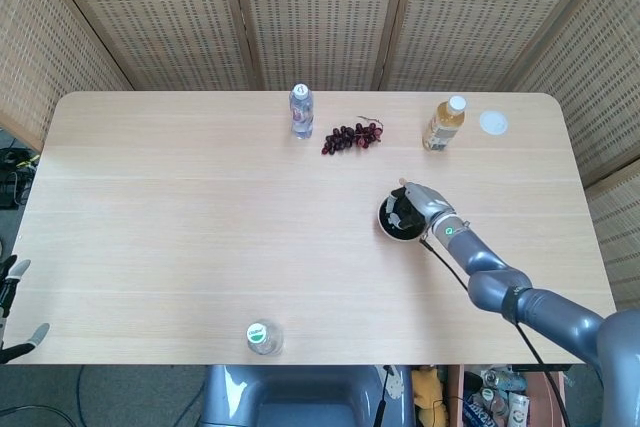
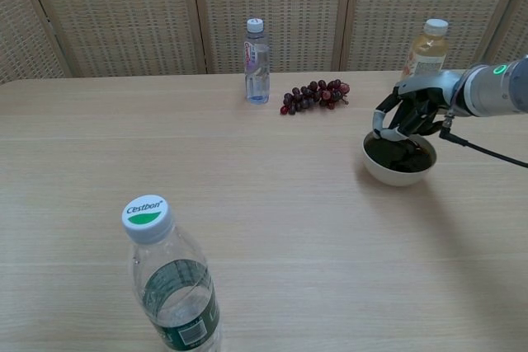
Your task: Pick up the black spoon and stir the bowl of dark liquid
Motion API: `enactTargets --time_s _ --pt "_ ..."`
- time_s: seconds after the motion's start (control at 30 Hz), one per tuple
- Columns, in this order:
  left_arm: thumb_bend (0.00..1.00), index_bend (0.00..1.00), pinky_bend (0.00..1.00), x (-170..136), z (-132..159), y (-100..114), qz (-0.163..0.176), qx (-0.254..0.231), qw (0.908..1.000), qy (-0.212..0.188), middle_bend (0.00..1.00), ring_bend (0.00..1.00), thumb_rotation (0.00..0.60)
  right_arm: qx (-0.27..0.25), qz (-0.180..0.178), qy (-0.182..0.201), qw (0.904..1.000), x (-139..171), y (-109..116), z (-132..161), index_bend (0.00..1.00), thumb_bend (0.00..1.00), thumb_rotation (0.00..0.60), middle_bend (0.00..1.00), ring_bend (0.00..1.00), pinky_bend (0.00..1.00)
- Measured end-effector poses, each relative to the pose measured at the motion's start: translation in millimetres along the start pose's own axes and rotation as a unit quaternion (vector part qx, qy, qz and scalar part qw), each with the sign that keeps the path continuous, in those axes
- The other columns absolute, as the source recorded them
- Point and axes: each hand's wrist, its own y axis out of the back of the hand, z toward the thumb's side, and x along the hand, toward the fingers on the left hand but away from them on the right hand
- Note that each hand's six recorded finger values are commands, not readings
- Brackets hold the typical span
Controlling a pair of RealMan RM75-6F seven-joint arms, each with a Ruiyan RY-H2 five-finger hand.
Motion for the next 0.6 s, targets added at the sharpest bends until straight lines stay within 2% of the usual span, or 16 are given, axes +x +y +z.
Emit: enactTargets --time_s 0.33,0.6 --pt "0.25 0.00 0.00 -0.3 -0.7 -0.1 -0.001 0.001 1.0000 0.000 0.00 0.00 0.600 0.002 0.015 0.012 0.9998 -2.3 -11.3 13.2 0.74 0.81 0.600 0.95 0.95 1.00" --pt "0.26 0.00 0.00 1.1 0.3 -2.5 -0.004 0.000 1.0000 -0.003 0.00 0.00 0.600 0.011 0.025 0.005 0.9996 7.6 -16.0 2.2 0.75 0.81 0.600 0.95 0.95 1.00"
